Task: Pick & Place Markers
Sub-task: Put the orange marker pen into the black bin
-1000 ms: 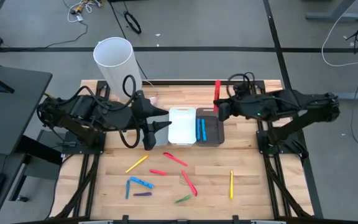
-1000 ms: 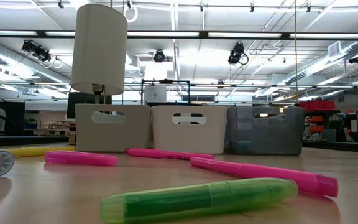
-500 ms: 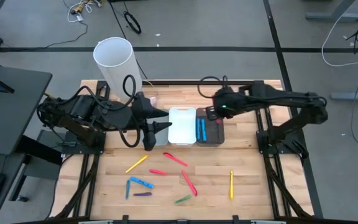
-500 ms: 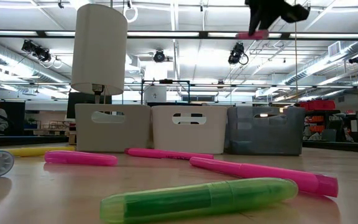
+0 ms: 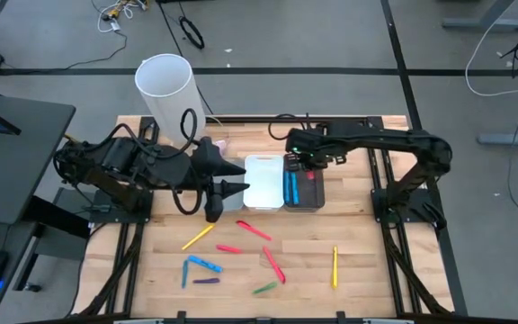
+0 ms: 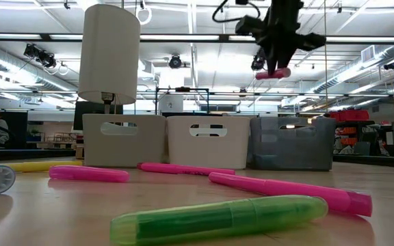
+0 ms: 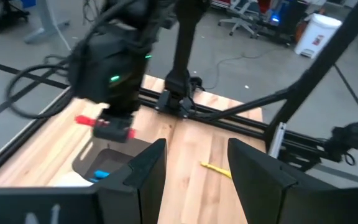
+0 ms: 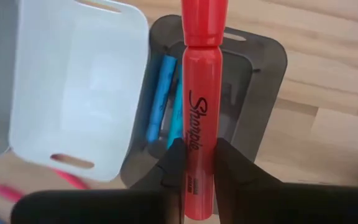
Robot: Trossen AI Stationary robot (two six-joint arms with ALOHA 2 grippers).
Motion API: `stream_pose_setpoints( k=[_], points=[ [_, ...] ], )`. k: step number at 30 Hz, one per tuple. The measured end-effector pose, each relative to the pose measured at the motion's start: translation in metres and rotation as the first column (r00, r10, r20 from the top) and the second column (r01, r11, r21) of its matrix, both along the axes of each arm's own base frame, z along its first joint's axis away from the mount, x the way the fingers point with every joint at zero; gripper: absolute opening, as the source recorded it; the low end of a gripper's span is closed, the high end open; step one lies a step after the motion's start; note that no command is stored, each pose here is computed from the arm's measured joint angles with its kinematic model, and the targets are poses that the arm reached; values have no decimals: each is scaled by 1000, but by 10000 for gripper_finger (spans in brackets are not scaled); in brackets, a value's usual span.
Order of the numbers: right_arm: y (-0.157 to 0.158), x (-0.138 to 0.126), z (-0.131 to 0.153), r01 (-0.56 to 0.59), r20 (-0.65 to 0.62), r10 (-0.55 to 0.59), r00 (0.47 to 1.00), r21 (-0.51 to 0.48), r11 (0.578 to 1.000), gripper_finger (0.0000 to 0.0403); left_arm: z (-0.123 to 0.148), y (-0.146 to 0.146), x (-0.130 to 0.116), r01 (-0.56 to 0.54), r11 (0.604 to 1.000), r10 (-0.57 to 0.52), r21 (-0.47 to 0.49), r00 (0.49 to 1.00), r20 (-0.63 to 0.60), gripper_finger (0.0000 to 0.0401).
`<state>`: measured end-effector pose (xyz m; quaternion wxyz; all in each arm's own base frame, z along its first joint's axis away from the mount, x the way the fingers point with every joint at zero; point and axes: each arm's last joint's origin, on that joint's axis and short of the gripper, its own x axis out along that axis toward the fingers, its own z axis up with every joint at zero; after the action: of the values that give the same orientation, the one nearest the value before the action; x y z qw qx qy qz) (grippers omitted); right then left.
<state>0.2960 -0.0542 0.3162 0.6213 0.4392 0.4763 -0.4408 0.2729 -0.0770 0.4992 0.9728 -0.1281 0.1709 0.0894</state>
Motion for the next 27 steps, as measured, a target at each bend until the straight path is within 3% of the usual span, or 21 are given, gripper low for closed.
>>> stream_pose_setpoints(
  k=[19,27],
  points=[
    [-8,4,-73,86,-78,-78,994,101,991,42,0,-1,0,31,999,-31,16,1000,-3,178],
    [-6,5,-103,115,-19,-113,993,155,981,42,0,-1,0,35,999,-35,16,999,-4,178]
  ],
)
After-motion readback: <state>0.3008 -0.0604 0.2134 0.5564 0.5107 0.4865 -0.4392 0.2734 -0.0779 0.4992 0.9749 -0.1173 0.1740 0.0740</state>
